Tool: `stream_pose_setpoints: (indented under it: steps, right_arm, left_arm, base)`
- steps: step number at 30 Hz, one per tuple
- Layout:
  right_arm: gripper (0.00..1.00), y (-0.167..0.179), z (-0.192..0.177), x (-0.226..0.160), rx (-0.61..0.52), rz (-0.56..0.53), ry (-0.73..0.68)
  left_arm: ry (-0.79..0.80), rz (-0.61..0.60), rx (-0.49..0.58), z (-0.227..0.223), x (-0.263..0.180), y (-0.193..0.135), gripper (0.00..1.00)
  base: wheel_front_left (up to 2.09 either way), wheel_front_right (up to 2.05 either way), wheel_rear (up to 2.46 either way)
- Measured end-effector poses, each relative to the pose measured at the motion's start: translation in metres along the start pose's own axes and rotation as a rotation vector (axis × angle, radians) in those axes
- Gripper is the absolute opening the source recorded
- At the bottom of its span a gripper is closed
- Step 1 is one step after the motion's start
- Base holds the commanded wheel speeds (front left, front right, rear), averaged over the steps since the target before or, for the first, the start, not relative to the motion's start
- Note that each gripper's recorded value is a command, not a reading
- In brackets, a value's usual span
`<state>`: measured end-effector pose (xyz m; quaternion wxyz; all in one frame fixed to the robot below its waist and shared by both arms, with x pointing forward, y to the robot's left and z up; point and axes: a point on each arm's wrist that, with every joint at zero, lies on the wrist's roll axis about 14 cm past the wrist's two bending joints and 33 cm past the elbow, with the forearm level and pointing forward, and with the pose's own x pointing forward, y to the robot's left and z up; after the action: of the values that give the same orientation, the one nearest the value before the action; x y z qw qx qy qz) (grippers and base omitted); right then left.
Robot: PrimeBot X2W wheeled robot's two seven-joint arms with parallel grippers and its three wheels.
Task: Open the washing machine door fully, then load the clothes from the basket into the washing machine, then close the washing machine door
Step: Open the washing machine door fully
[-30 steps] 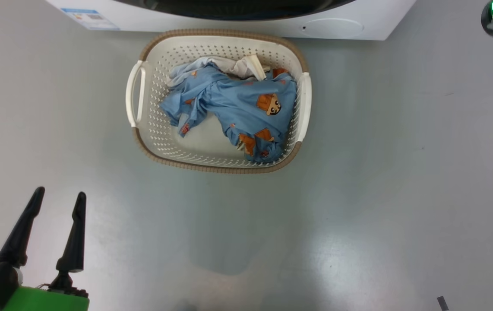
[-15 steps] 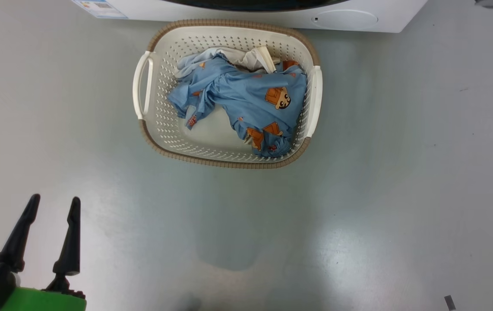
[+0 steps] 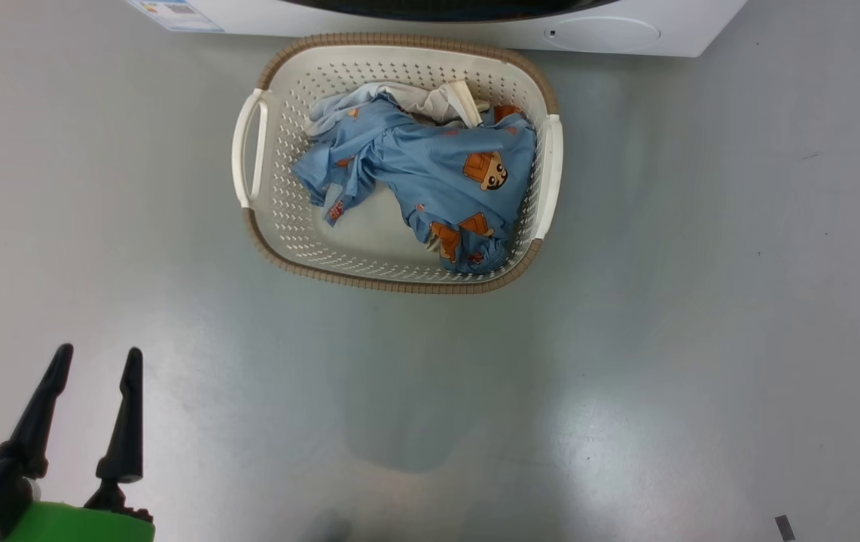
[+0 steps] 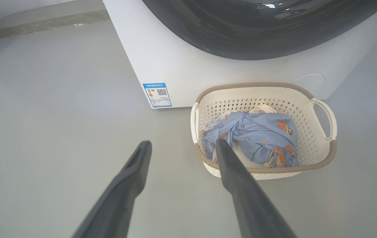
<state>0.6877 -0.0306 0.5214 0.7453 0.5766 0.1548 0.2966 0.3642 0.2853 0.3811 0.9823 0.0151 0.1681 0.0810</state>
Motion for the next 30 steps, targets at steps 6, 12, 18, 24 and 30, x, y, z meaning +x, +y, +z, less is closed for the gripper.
stream_pose_setpoints:
  steps: [6, 12, 18, 24, 30]
  right_arm:
    - [0.0, 0.004, -0.002, 0.0, -0.014, -0.002, 0.026]
    - [0.0, 0.008, -0.004, -0.002, -0.022, -0.004, 0.057]
    - [0.0, 0.011, -0.008, -0.004, -0.022, -0.006, 0.091]
    - [0.0, 0.018, -0.011, -0.007, -0.014, 0.003, 0.124]
    - [0.0, 0.025, -0.016, -0.01, -0.019, 0.01, 0.158]
  left_arm:
    - [-0.005, 0.001, -0.006, 0.001, 0.0, -0.001, 1.0]
    - [-0.013, -0.003, -0.013, 0.003, 0.0, -0.003, 1.0]
    - [-0.02, -0.009, -0.016, 0.005, 0.001, -0.005, 1.0]
    - [-0.033, -0.013, -0.017, 0.009, 0.001, -0.006, 1.0]
    - [-0.045, -0.02, -0.021, 0.012, 0.002, -0.008, 1.0]
  base:
    - [0.0, 0.0, 0.0]
    - [0.0, 0.0, 0.0]
    - [0.0, 0.0, 0.0]
    - [0.0, 0.0, 0.0]
    - [0.0, 0.0, 0.0]
